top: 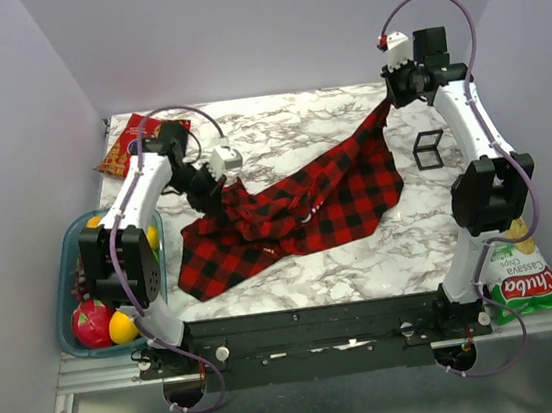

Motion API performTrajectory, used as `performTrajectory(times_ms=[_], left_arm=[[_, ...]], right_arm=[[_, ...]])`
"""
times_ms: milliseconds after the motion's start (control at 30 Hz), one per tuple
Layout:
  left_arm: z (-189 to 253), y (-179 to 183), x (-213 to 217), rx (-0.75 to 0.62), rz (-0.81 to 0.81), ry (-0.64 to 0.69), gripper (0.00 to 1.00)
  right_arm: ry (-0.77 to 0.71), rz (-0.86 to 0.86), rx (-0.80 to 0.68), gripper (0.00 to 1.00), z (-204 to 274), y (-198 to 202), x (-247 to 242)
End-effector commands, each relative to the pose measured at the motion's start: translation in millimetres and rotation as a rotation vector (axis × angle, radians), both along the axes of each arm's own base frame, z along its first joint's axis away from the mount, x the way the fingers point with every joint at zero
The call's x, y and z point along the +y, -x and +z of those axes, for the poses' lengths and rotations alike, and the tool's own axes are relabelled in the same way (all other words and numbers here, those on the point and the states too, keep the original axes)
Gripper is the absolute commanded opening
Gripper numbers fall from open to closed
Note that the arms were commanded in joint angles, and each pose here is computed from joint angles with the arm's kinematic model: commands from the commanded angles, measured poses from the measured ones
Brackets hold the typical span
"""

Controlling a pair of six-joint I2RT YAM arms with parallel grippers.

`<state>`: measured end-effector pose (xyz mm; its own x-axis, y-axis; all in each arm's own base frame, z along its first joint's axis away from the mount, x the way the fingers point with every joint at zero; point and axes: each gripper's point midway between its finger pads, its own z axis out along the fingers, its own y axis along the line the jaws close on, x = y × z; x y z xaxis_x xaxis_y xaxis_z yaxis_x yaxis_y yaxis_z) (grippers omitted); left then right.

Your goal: Remove the brooch from the garment

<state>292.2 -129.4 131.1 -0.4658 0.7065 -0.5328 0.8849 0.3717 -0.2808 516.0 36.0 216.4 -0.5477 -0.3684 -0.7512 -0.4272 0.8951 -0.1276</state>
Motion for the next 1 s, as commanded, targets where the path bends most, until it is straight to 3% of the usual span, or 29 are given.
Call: performTrajectory(times_ms=[0,200,500,700,967], left_arm=[[79,-38,20,-0.059,0.161,0.185,0.0],[138,-92,92,-0.202,0.464,0.311,0.0],[180,-126,127,-0.421,0.65,0.314,0.0],[189,-124,130,-0.483,0.673,0.301,0.0],[180,-109,131,-0.539,0.693,0.28,0.0]], right_arm=[[-0.016,-0.032,-0.088,0.01,37,-18,-1],[-0.023,-0.078,-0.188,0.01,75,-37,-6],[-0.012,-0.229,-0.383,0.01,139,-55,-34],[-0.02,-0.216,-0.418,0.01,156,-48,-32],[-0.003,-0.211,-0.343,0.01,129,-33,-32]])
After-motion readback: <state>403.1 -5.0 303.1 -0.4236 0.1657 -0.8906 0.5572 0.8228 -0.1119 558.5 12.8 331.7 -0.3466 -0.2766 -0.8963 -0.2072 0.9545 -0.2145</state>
